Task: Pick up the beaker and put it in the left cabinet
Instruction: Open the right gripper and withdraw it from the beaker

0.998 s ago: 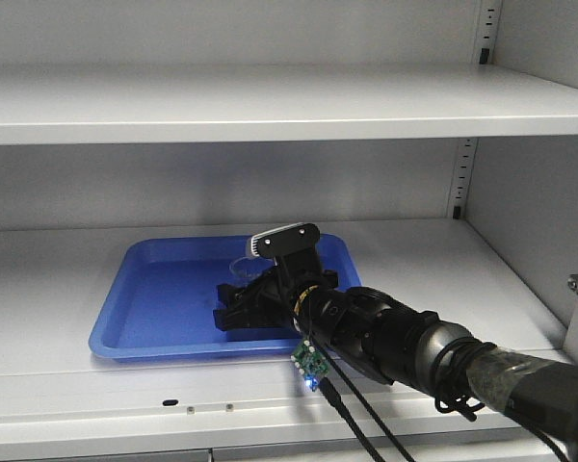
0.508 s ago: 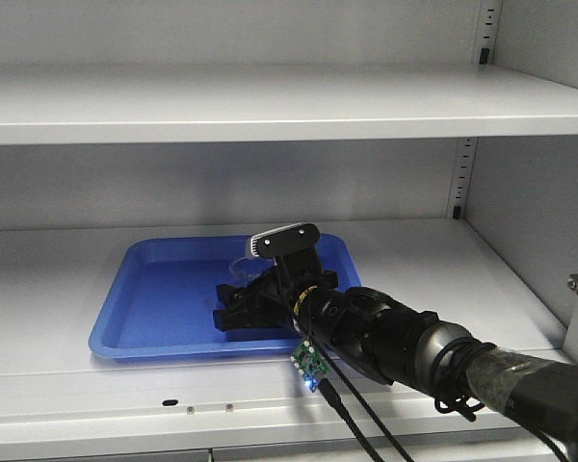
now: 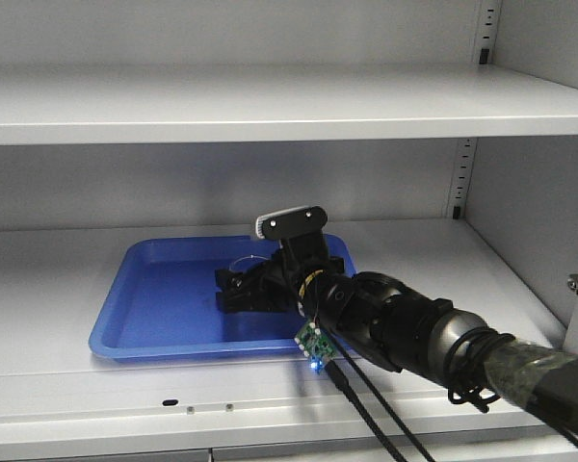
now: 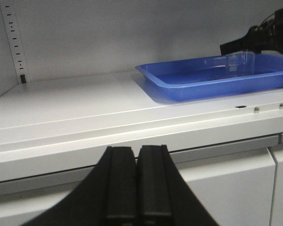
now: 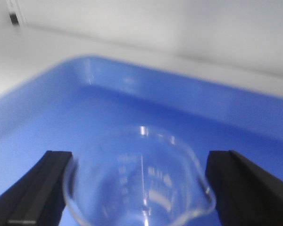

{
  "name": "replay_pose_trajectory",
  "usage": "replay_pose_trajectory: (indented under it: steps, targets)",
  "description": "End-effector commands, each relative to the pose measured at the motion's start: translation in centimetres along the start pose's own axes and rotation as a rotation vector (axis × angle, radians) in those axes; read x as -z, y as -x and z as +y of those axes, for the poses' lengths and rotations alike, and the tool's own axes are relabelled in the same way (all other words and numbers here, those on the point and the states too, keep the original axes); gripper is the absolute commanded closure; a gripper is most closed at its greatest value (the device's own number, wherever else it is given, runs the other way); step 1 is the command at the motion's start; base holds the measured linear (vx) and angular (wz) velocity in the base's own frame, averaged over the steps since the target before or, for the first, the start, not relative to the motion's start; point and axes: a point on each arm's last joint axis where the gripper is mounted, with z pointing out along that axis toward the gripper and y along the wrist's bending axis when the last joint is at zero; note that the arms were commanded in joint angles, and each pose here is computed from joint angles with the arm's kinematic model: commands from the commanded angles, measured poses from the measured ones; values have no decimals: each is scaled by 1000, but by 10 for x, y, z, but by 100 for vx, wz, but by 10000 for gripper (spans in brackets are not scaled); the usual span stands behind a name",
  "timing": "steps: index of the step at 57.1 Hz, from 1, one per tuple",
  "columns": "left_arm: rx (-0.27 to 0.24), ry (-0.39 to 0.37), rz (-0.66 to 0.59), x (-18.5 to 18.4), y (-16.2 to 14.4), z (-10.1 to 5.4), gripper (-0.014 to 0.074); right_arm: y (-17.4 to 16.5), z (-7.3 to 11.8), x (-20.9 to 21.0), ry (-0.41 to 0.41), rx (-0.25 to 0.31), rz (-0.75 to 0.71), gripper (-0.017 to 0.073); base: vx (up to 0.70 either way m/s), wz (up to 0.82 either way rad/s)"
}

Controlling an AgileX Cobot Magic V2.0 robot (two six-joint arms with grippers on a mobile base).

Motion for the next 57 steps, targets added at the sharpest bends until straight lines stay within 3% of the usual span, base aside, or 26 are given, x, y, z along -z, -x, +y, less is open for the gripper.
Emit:
replay_pose_trajectory:
  steps: [1, 24, 44, 57]
  targets:
    - [11, 8, -85, 1, 3, 0, 592, 56, 3, 27, 29, -18, -170, -11, 0, 0]
    - [11, 8, -85, 1, 3, 0, 592, 78, 5, 68, -2, 2, -173, 9, 0, 0]
    - [11, 8, -85, 1, 3, 0, 592, 84, 15, 192, 3, 13, -223, 9, 0, 0]
    - [11, 8, -85, 1, 3, 0, 592, 55, 18, 279, -46, 11, -208, 9, 0, 0]
